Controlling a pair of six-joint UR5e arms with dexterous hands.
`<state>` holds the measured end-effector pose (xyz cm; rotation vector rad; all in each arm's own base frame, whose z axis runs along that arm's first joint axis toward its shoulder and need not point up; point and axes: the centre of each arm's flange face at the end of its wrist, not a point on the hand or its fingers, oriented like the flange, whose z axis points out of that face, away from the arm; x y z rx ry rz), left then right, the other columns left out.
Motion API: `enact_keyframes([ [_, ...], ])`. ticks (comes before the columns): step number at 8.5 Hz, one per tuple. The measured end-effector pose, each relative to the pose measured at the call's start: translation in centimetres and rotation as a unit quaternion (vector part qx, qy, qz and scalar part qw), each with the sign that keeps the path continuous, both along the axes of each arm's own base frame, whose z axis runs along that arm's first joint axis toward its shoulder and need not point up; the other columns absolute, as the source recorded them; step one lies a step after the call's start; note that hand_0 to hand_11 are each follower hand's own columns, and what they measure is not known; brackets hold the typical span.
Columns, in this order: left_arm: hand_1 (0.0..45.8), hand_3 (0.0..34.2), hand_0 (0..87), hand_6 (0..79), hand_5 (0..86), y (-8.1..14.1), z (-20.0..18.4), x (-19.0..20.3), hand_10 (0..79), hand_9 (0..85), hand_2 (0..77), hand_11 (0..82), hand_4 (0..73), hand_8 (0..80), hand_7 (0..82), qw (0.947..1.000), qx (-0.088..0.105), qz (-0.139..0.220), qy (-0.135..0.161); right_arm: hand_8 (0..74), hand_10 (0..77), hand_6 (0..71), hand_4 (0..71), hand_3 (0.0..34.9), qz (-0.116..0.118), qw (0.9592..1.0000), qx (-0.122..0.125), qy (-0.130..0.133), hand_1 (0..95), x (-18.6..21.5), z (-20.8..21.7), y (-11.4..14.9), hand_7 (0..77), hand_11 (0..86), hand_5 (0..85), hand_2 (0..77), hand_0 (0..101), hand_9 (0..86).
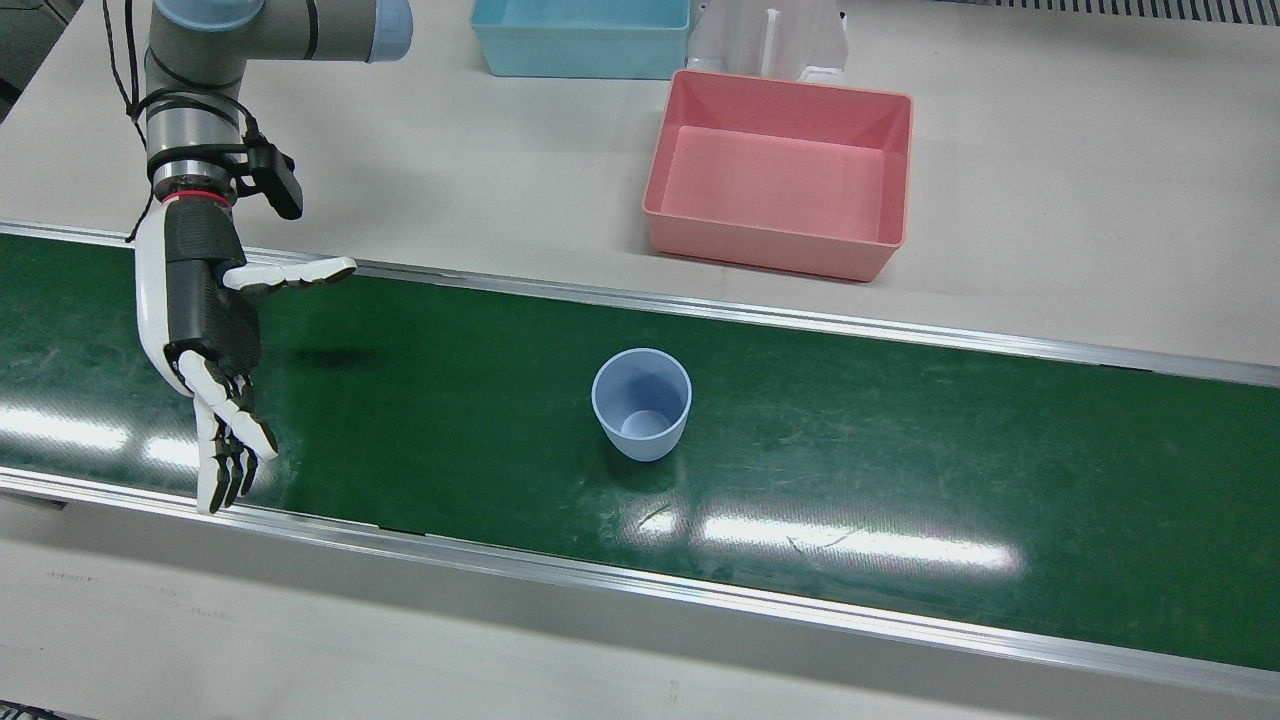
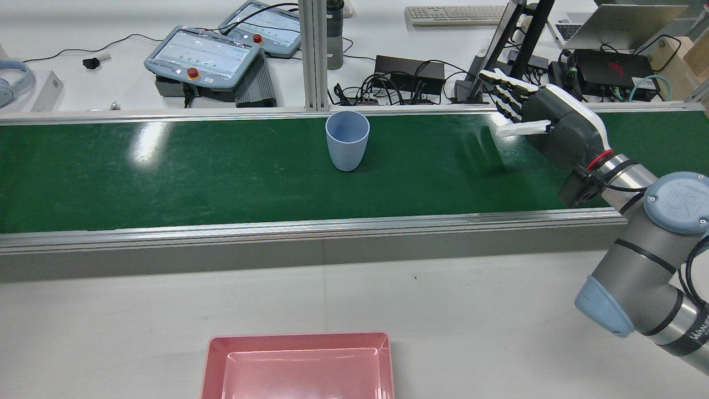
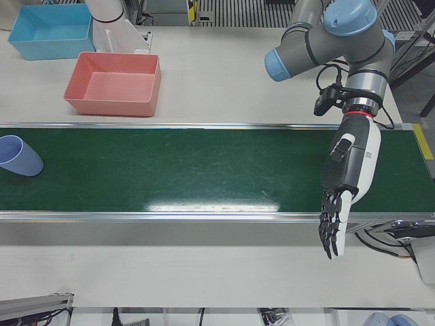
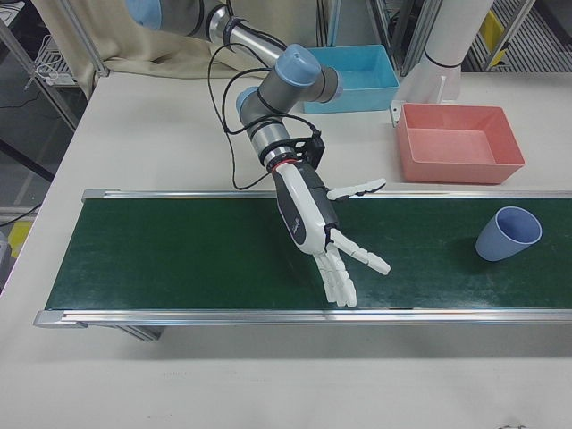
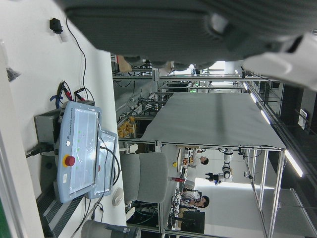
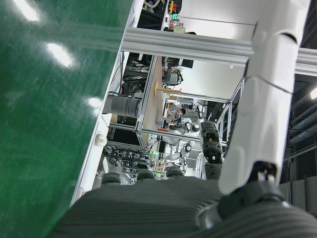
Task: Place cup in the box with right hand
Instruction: 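Move the open right hand toward the blue cup on the belt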
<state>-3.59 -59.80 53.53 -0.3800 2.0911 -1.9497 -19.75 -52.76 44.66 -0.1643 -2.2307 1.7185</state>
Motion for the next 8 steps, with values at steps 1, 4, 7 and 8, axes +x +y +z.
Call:
enact_keyframes([
  [1, 0.5, 0.0, 0.0, 0.0, 0.0, 0.0, 0.0, 0.0, 0.0, 0.0, 0.5, 0.0, 0.0, 0.0, 0.0, 1.0000, 0.000, 0.000, 0.000, 0.0, 0.0, 1.6, 0.5, 10.3, 0.000, 1.0000, 0.000, 0.000, 21.8, 0.0, 0.0, 0.0, 1.6, 1.1, 6.0, 0.5, 55, 0.5],
  [4, 0.5, 0.0, 0.0, 0.0, 0.0, 0.0, 0.0, 0.0, 0.0, 0.0, 0.5, 0.0, 0.0, 0.0, 0.0, 1.0000, 0.000, 0.000, 0.000, 0.5, 0.0, 1.6, 1.6, 10.4, 0.013, 0.9999, 0.000, 0.003, 21.8, 0.0, 0.1, 0.1, 1.6, 1.1, 6.5, 0.5, 57, 0.5],
  [7, 0.5, 0.0, 0.0, 0.0, 0.0, 0.0, 0.0, 0.0, 0.0, 0.0, 0.5, 0.0, 0.0, 0.0, 0.0, 1.0000, 0.000, 0.000, 0.001, 0.5, 0.0, 1.6, 0.0, 10.3, 0.038, 0.9989, 0.000, 0.025, 13.6, -0.5, 0.6, 0.3, 1.6, 1.1, 6.5, 0.5, 63, 0.5],
  [8, 0.5, 0.0, 0.0, 0.0, 0.0, 0.0, 0.0, 0.0, 0.0, 0.0, 0.5, 0.0, 0.0, 0.0, 0.0, 1.0000, 0.000, 0.000, 0.000, 0.5, 0.0, 1.1, 0.0, 10.3, 0.043, 0.9987, -0.003, 0.029, 20.7, -1.2, 1.0, 0.3, 1.6, 1.1, 6.5, 1.1, 62, 0.5],
])
